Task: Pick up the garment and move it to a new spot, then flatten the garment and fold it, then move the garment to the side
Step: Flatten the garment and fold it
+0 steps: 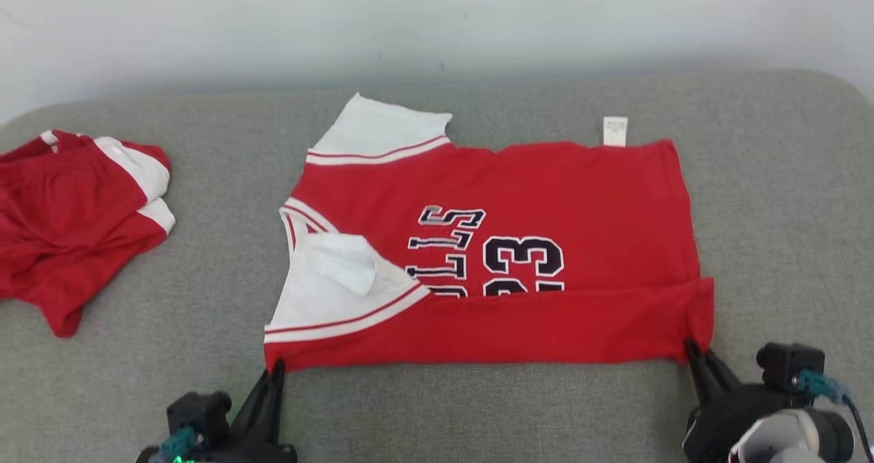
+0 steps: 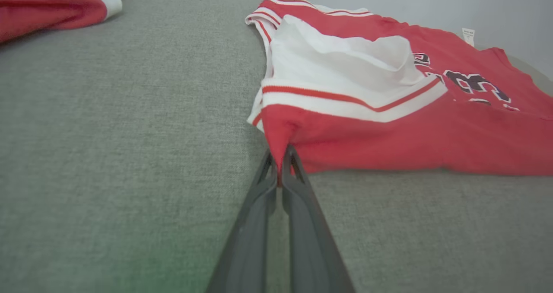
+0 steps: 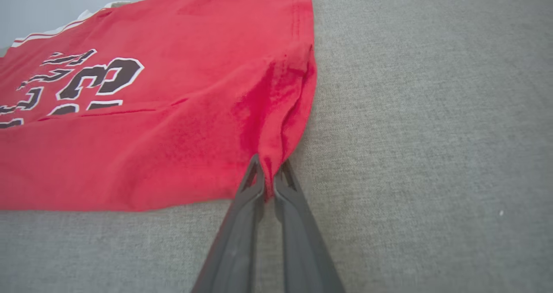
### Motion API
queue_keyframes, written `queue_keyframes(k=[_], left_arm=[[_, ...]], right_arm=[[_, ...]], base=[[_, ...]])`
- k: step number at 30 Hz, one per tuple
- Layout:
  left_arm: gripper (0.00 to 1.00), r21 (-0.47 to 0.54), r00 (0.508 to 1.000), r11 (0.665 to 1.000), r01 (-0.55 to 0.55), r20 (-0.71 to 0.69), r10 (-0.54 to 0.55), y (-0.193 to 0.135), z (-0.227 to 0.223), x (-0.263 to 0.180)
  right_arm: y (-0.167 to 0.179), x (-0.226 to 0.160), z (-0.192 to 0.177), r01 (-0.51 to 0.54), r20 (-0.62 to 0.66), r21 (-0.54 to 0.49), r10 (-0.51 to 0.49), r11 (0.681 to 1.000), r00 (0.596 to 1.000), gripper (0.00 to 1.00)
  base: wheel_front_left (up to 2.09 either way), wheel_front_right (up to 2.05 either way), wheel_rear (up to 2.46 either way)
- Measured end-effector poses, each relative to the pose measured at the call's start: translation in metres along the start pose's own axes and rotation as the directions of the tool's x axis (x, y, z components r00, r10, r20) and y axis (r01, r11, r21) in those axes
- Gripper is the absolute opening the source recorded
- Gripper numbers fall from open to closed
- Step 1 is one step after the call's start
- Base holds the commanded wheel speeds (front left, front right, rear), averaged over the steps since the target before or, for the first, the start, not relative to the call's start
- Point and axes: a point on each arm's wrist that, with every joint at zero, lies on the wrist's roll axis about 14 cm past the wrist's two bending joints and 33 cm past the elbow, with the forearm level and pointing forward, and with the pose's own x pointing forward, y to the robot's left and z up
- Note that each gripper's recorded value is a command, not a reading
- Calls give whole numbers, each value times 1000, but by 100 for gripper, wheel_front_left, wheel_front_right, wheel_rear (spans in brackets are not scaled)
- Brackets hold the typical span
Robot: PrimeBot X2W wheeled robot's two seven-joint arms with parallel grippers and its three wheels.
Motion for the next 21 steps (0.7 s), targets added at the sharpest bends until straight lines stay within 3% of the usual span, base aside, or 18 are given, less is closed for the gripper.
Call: queue_keyframes(k=[17,18,19,20,21], left_arm=[[0,-114,997,991,-73,23,77,-5,-20,-63],[30,-115,997,991,-74,23,77,-5,-21,-64],[100,-111,997,991,-73,24,76,-6,-20,-64],[100,-110,997,991,-73,29,77,-6,-19,-64],[100,-112,996,991,-74,36,78,-6,-17,-64]], right_arm=[[-5,-50,-26,-9,-40,12,9,1000,999,3],[-5,-52,-26,-10,-39,10,11,1000,999,27],[-4,-53,-24,-13,-33,3,13,1000,999,93],[-3,-53,-21,-15,-23,3,15,1000,1000,100],[-2,-54,-17,-19,-1,2,19,1000,1000,100]], base=[[0,0,0],[0,0,0],[0,0,0],[0,0,0],[0,0,0]])
